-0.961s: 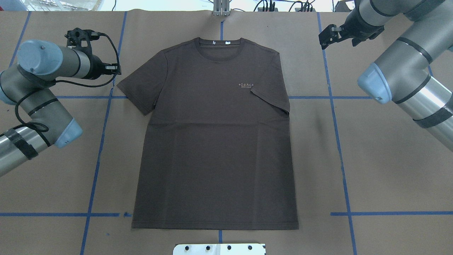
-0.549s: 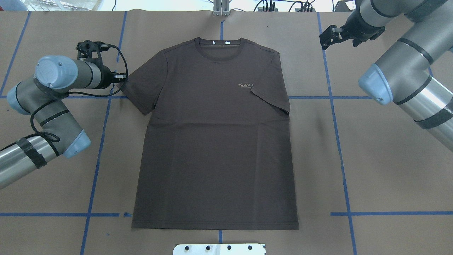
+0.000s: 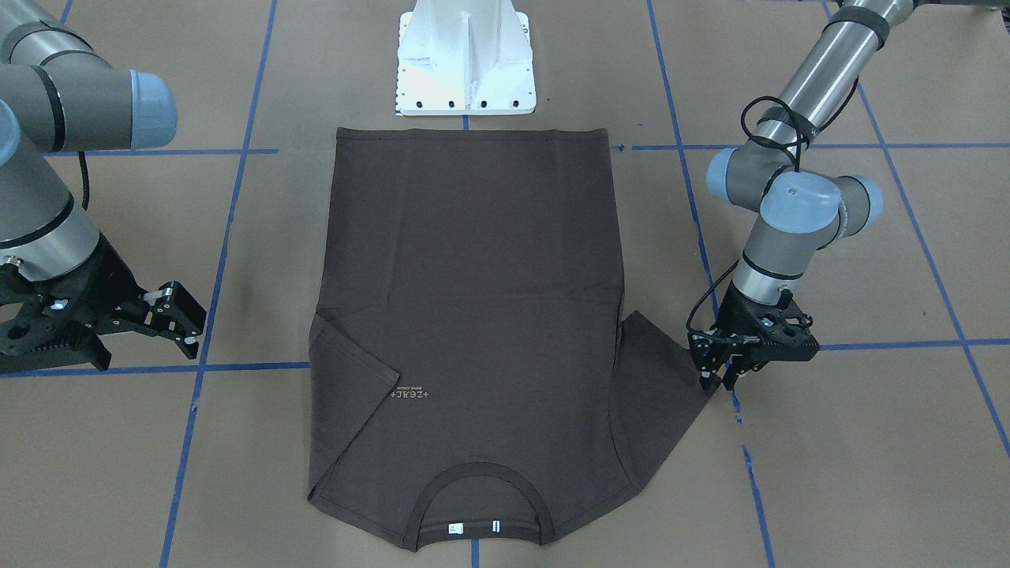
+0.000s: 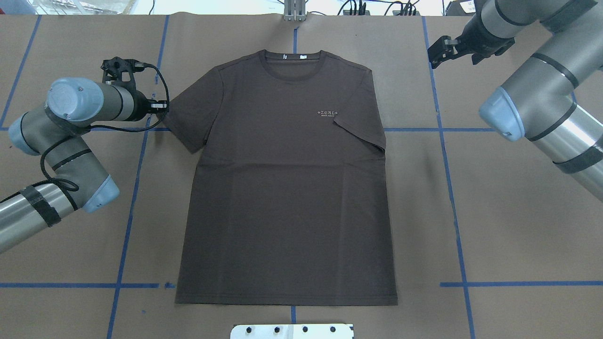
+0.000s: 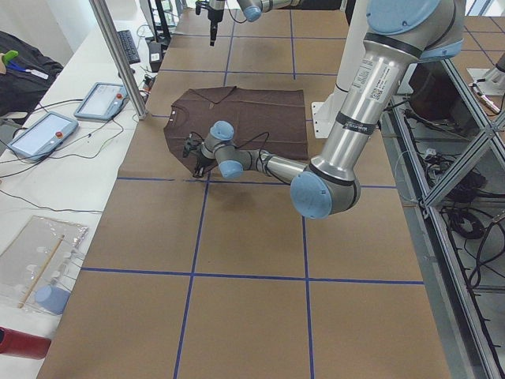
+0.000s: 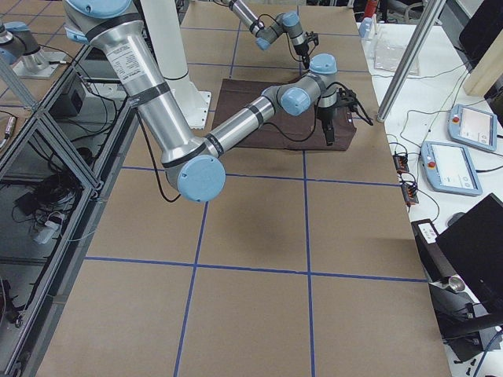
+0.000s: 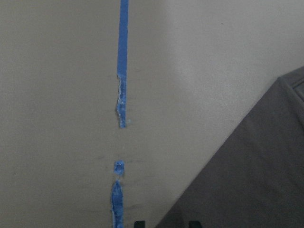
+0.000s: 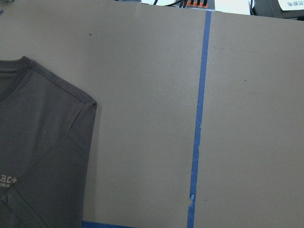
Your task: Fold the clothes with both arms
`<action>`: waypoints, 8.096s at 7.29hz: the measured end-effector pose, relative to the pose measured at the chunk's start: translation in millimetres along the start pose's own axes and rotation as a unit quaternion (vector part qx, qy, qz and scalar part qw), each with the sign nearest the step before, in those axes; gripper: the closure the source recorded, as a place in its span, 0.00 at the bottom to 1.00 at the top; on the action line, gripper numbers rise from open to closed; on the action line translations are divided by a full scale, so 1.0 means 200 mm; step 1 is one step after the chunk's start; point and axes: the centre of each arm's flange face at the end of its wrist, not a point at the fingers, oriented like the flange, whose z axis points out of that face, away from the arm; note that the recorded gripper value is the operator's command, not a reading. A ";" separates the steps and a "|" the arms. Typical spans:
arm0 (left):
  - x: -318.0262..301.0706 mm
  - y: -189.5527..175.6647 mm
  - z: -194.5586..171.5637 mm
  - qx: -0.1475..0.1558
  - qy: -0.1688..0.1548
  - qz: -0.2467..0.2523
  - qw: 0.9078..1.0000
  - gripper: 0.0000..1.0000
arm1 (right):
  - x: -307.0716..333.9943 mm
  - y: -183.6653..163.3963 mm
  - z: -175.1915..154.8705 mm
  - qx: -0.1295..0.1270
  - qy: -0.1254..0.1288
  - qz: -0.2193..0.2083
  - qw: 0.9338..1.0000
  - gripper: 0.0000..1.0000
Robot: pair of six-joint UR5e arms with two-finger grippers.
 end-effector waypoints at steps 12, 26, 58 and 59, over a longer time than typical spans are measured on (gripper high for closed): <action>-0.01 0.02 0.01 -0.002 -0.004 -0.001 1.000 1.00 | 0.03 0.03 0.02 -0.004 0.004 0.001 1.000 0.00; 1.10 -0.21 -0.20 -0.037 -0.007 -0.013 0.999 0.00 | 0.04 0.03 0.02 -0.004 0.003 0.008 1.000 0.00; 0.64 1.80 -1.01 -0.202 0.007 -0.079 0.976 0.84 | -0.78 2.21 -0.08 0.017 -0.092 0.172 0.981 0.08; 0.64 1.81 -1.01 -0.204 0.007 -0.084 0.975 1.00 | -0.78 2.21 -0.08 0.017 -0.092 0.172 0.981 0.08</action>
